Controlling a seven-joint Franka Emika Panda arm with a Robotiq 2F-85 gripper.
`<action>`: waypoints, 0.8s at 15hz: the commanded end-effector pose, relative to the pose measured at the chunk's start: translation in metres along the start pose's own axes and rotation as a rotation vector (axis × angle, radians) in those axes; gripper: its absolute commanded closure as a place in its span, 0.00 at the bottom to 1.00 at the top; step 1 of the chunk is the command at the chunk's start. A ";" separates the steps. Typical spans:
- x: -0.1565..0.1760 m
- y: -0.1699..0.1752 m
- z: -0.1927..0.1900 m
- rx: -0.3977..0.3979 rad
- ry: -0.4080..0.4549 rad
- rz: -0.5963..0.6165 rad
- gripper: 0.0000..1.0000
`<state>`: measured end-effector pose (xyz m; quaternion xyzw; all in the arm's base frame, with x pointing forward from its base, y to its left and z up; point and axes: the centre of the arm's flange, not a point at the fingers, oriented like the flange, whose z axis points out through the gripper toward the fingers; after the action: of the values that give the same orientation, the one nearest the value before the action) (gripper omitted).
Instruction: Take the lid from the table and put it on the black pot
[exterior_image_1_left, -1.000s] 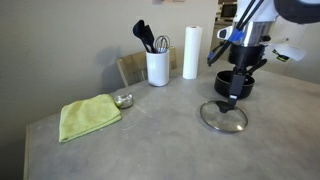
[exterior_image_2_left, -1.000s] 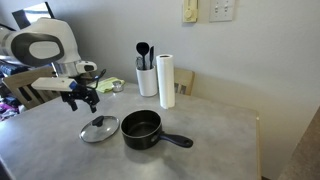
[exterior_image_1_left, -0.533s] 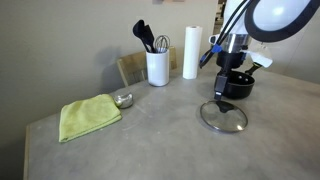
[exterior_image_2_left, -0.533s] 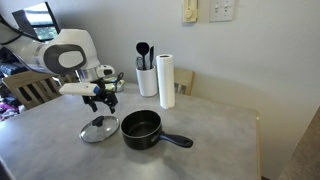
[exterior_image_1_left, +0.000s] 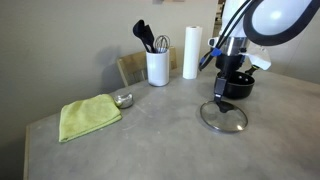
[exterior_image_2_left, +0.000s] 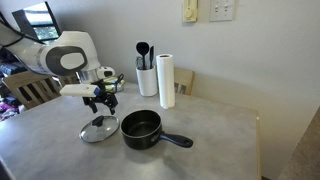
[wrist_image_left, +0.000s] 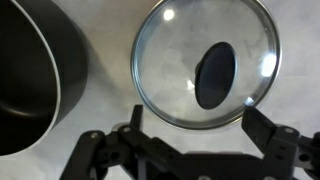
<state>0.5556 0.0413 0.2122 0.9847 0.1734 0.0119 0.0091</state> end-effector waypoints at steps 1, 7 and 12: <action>-0.009 0.000 0.016 -0.042 -0.021 0.008 0.00; -0.009 -0.010 0.026 0.047 -0.026 -0.002 0.00; -0.014 -0.023 0.037 0.080 -0.038 -0.012 0.00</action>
<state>0.5417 0.0635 0.1843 0.9847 0.1727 -0.0143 -0.0166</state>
